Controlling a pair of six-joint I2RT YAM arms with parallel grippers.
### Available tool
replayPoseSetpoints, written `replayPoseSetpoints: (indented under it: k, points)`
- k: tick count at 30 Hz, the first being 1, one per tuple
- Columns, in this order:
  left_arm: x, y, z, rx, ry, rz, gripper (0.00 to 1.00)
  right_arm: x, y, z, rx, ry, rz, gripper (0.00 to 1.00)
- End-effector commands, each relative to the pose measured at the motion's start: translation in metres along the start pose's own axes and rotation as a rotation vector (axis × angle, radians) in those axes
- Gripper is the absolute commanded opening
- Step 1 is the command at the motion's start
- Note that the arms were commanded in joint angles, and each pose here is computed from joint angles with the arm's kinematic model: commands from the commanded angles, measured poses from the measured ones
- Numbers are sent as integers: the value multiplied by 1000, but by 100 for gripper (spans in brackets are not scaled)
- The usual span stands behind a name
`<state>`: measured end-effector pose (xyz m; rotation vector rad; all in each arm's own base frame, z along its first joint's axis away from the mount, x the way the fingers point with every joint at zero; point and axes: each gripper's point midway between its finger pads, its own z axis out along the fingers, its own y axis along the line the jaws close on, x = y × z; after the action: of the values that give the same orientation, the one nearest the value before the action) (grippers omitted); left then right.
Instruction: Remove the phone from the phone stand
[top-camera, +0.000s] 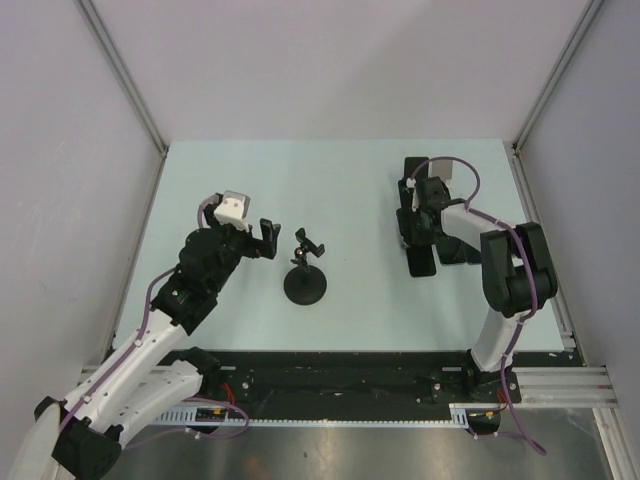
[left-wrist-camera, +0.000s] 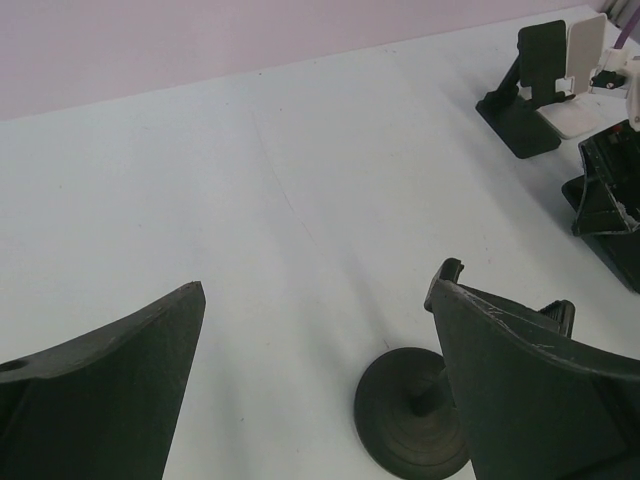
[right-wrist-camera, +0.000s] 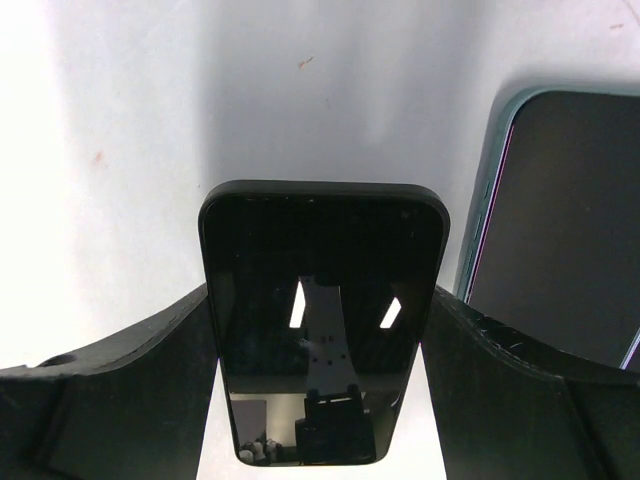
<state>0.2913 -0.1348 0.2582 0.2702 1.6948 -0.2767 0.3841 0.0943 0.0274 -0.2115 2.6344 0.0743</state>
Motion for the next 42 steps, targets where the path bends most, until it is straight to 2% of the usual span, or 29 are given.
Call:
replayPoseSetpoints:
  k: [1, 6, 7, 9, 20, 28, 42]
  points:
    - [-5, 9, 1, -37, -21, 29, 100, -31, -6, -1, 27, -69, -16, 28]
    - [-4, 7, 2, -29, -18, 25, 100, -29, -6, 7, 38, -58, -25, 46]
    - [-3, 8, 3, -29, -16, 25, 100, -27, -7, 10, 45, -51, -25, 52]
    - [-2, 6, 3, -23, -13, 24, 100, -26, -4, 12, 47, -45, -33, 56]
    - [18, 5, 14, -21, 45, 16, 100, -26, -2, 17, 96, -50, -59, 62]
    - [17, 14, 15, -39, 43, 3, 100, -28, -10, 22, 160, -64, -49, 64]
    - [-1, 37, 11, -70, -1, -26, 100, -35, -5, 16, 173, -96, -27, 89]
